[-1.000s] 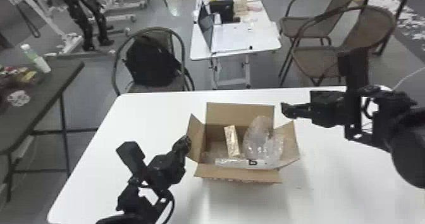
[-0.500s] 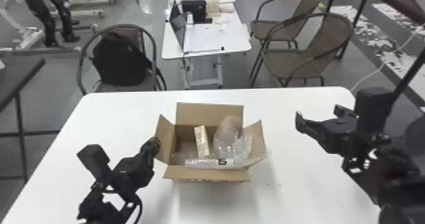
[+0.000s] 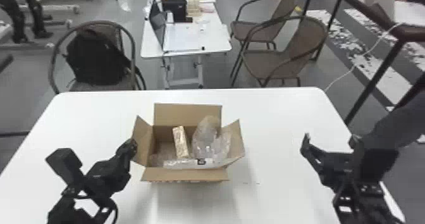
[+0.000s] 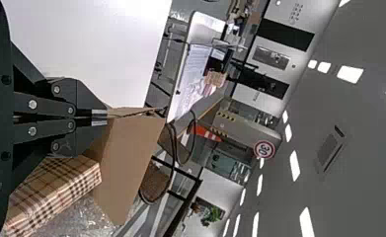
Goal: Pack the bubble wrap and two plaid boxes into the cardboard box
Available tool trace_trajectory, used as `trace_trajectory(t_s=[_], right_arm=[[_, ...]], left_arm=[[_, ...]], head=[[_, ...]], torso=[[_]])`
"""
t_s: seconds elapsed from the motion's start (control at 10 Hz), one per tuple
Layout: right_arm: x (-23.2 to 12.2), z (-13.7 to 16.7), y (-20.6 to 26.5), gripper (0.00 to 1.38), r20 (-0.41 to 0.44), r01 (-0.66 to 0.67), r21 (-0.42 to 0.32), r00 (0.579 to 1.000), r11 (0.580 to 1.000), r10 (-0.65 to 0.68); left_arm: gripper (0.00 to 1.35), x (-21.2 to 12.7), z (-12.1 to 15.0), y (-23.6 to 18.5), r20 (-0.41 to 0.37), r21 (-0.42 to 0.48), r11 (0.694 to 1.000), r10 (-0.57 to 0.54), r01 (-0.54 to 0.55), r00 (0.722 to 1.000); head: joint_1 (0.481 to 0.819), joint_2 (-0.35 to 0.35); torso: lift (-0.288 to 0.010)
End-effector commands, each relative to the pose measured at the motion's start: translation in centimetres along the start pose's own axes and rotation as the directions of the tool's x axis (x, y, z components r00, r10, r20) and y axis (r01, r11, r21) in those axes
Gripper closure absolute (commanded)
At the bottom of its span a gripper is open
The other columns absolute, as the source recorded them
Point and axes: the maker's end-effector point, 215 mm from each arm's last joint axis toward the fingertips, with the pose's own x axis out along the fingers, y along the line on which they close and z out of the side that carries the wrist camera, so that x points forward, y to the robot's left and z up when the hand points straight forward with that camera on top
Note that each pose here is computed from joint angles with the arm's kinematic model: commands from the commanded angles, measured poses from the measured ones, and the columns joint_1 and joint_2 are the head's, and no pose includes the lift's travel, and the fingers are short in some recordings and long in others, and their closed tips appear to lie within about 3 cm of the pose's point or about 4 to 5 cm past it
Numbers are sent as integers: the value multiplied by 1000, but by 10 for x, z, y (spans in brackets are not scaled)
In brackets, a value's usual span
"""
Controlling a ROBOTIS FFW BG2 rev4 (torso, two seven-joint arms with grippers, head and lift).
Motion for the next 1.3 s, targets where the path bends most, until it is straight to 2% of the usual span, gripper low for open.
trace_trajectory(t_s=[0.0, 0.2, 0.6, 0.8, 1.2], right_arm=[[-11, -22, -22, 193, -2, 52, -3, 999, 999, -52], [-21, -44, -51, 193, -13, 133, -11, 991, 991, -133], [-27, -98, -107, 193, -80, 240, 44, 969, 970, -236], [-15, -125, -126, 193, -121, 277, 57, 956, 959, -268], [18, -158, -145, 193, -168, 270, 63, 952, 961, -256]], left_arm=[[1220, -1, -1, 1, 0, -4, 1000, 3, -3, 1000], [1220, 0, -1, -1, 1, -4, 1000, 0, 0, 1000], [1220, -2, -2, 0, -1, -6, 1000, 2, -2, 1000], [1220, -2, -2, 0, -2, -6, 1000, 2, -2, 1000], [1220, -2, -3, -1, -2, -11, 1000, -1, 1, 1000]], head=[[695, -29], [695, -68], [695, -135], [695, -162], [695, -199]], torso=[[-39], [-39], [-39], [-39], [-39]])
